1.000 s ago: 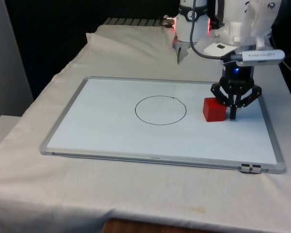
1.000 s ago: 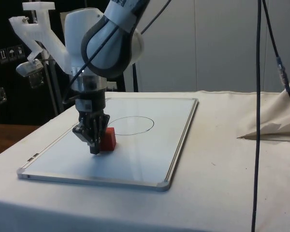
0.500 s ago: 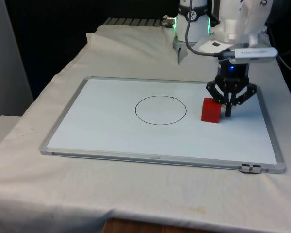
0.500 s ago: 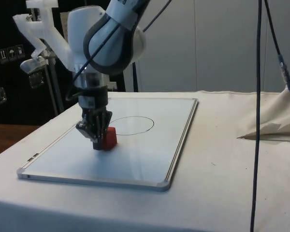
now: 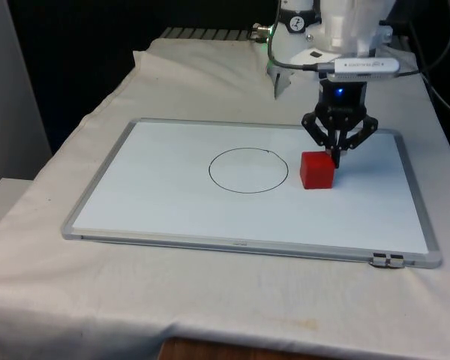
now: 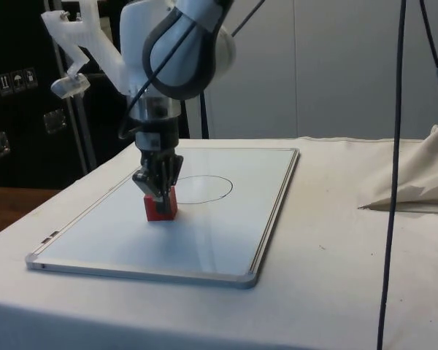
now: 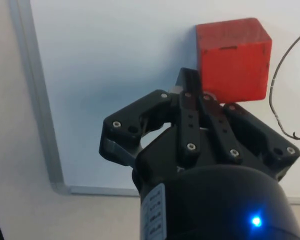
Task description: Push the cube into the marked area.
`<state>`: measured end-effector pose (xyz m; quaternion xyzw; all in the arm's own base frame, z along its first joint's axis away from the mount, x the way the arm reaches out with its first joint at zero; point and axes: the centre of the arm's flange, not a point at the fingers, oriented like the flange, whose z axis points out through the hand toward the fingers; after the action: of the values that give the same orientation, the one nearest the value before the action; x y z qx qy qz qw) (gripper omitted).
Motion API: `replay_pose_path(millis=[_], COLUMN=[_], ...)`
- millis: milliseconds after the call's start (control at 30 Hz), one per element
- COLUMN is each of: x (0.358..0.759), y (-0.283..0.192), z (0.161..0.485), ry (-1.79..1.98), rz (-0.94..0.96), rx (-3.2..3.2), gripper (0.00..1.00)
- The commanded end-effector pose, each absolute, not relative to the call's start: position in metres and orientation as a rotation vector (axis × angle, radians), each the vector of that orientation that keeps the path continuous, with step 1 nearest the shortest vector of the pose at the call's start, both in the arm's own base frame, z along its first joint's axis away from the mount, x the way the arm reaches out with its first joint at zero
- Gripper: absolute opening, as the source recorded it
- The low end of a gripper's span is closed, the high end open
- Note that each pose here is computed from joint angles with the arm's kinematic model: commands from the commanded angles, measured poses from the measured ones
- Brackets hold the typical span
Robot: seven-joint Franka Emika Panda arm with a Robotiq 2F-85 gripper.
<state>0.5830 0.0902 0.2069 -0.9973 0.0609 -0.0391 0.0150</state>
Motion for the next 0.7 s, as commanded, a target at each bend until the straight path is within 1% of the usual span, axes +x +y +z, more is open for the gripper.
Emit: replay_pose_path(millis=[0,167,200,233,433,500,667], x=[0.586,0.591,0.588,0.593,0.603,0.608,0.61], y=[0.088,0.085,0.087,0.084,0.078,0.078,0.073], z=[0.202,0.2,0.207,0.201,0.205,0.211,0.213], ry=[0.188,0.19,0.192,0.191,0.214,0.223,0.243], rz=[-0.13,-0.14,-0.131,-0.142,-0.161,-0.175,-0.17], rx=[-3.102,-3.108,-3.107,-3.111,-3.126,-3.131,-3.146], gripper=[0.0,0.0,0.0,0.0,0.0,0.0,0.0])
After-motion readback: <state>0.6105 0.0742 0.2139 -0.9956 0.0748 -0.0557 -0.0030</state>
